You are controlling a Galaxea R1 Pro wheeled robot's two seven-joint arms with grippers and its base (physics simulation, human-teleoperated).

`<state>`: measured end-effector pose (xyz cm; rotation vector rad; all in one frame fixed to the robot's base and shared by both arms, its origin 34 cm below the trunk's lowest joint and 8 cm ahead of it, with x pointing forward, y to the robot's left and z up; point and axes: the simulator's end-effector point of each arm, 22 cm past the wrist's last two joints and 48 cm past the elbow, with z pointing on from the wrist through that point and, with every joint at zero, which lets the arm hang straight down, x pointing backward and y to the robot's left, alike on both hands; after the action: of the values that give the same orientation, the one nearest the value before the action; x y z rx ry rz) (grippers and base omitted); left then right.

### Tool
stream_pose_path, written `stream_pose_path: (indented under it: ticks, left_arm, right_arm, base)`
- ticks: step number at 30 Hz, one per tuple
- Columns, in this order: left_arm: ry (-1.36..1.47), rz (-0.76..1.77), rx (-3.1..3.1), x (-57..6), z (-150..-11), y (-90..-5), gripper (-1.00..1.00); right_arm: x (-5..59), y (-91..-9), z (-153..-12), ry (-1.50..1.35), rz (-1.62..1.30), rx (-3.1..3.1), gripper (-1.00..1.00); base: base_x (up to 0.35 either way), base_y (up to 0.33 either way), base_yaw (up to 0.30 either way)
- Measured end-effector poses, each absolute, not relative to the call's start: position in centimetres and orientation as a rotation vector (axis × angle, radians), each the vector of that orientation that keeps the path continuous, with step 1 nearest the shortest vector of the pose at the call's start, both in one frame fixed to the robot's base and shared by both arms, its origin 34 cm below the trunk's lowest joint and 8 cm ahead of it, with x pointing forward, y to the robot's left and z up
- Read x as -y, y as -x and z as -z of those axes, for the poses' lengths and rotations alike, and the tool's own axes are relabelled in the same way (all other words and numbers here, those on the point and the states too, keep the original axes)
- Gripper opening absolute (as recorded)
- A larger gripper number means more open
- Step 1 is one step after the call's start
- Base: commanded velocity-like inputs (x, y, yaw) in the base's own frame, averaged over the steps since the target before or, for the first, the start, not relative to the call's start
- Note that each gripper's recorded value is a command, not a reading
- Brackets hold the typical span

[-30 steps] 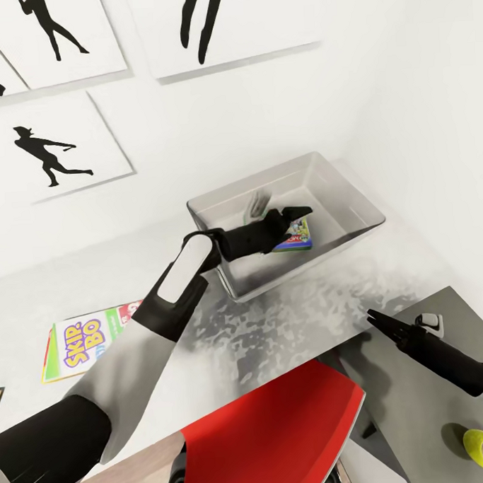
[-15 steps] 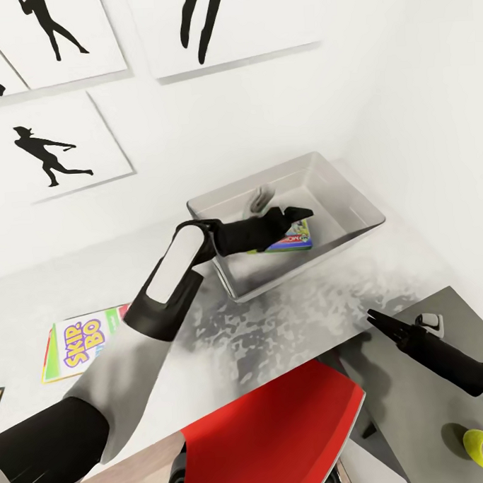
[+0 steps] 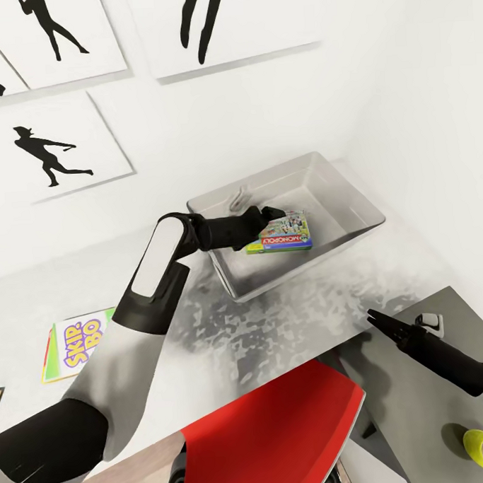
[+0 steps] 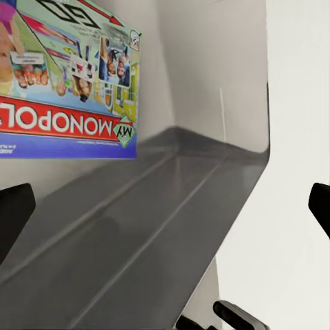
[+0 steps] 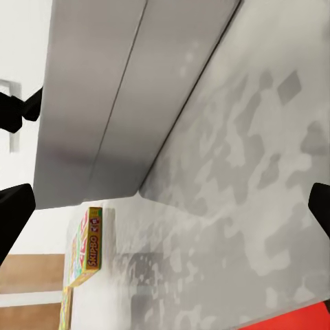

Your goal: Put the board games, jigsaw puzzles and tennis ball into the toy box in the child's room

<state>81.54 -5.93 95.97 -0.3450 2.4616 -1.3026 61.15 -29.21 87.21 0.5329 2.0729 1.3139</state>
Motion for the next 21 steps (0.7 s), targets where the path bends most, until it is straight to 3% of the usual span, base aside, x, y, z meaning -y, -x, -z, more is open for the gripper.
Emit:
stream_pose_path:
  ticks: [21]
  left_arm:
    - [0.382,1.197,-2.515,4.1,-94.5,-81.8,1.0]
  right_arm:
    - [29.2,-61.2,-87.2,-0.532,-1.313,-2.072,1.0]
  base:
    - [0.0,0.0,0.0]
